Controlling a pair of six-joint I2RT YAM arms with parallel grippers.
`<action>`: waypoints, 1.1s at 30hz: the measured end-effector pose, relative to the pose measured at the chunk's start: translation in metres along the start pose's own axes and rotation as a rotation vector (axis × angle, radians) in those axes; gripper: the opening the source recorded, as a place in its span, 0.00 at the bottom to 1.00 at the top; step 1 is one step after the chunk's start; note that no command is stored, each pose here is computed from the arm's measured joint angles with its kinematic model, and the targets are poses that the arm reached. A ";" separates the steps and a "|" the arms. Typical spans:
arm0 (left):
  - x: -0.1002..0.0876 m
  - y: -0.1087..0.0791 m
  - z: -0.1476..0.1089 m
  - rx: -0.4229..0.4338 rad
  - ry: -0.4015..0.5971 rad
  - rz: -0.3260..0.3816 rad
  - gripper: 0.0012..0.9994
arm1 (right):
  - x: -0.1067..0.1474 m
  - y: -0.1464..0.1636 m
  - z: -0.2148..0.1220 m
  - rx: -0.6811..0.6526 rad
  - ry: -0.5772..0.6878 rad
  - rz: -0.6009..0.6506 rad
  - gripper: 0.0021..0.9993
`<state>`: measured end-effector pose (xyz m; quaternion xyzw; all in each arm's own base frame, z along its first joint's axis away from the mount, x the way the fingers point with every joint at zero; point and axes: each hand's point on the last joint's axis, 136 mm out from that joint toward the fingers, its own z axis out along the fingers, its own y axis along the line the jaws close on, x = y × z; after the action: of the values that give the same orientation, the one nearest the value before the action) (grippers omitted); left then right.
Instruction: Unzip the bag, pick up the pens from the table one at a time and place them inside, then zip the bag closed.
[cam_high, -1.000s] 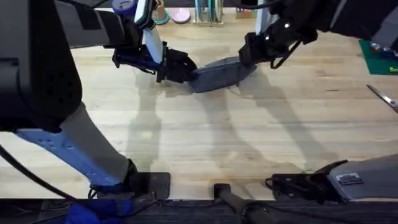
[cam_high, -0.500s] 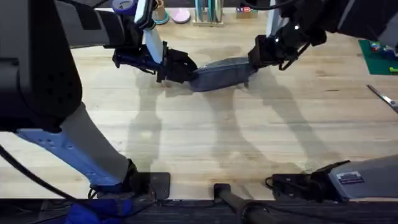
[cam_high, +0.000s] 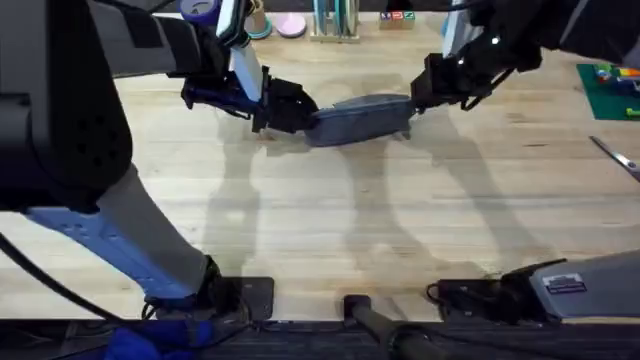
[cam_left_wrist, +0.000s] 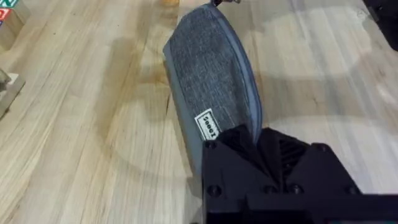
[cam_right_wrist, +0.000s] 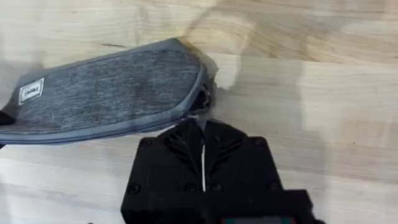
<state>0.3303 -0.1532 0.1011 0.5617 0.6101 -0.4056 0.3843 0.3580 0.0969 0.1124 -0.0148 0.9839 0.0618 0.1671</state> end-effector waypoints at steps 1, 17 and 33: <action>0.000 0.000 0.000 0.000 0.000 0.001 0.04 | -0.001 -0.002 0.000 -0.001 -0.002 0.001 0.03; -0.001 -0.001 0.003 0.008 -0.001 0.003 0.04 | -0.012 -0.012 0.003 -0.031 -0.040 -0.006 0.03; -0.003 -0.002 0.004 0.013 -0.006 0.009 0.04 | -0.018 -0.036 0.034 -0.039 -0.013 0.021 0.03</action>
<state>0.3285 -0.1584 0.1022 0.5655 0.6040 -0.4095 0.3844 0.3876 0.0651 0.0826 -0.0076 0.9815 0.0828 0.1724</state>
